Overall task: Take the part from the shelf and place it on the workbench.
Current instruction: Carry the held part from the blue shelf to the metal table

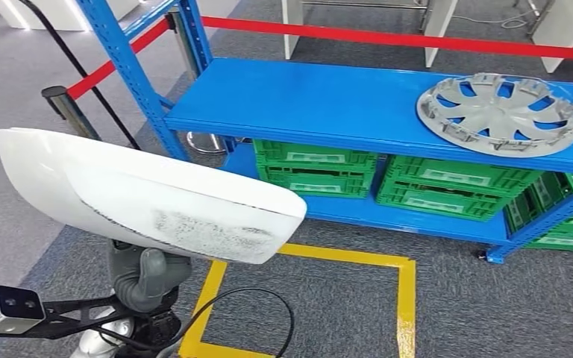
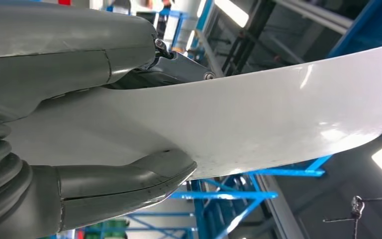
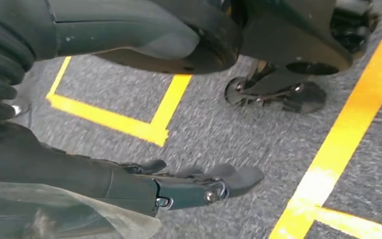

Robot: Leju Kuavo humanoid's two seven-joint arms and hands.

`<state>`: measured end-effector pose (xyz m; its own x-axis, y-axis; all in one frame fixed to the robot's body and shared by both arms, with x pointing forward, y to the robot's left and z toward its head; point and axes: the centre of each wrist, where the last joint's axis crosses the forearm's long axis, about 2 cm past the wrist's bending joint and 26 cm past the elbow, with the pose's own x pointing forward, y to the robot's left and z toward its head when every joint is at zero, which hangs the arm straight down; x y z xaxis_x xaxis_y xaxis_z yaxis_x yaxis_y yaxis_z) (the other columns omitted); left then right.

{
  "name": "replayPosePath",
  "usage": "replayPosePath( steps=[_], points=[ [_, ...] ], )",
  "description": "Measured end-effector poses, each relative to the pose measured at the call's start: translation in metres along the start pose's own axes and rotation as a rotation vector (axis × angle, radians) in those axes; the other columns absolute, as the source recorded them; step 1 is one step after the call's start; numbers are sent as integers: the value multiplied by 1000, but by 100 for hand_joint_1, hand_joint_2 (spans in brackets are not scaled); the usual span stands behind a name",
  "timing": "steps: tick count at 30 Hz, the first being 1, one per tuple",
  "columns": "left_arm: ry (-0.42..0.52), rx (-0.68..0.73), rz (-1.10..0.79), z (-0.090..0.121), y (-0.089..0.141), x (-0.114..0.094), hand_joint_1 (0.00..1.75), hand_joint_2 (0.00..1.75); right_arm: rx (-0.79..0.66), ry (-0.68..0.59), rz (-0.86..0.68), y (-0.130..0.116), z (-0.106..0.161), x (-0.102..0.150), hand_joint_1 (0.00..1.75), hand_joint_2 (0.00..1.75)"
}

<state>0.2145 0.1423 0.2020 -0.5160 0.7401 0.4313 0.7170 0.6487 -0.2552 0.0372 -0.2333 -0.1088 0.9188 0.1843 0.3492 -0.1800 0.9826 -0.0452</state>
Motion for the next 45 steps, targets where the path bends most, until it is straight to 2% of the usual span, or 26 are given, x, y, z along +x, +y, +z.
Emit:
replayPosePath(
  steps=[12,25,45],
  points=[
    [0,2,-3,0,0,0,175,175,-1,-14,4,-1,-1,3,0,175],
    [13,33,-47,7,1,1,175,175,9,-63,57,18,2,2,0,175],
    [13,36,-52,7,1,2,175,175,7,-69,56,21,4,1,0,175]
  ],
)
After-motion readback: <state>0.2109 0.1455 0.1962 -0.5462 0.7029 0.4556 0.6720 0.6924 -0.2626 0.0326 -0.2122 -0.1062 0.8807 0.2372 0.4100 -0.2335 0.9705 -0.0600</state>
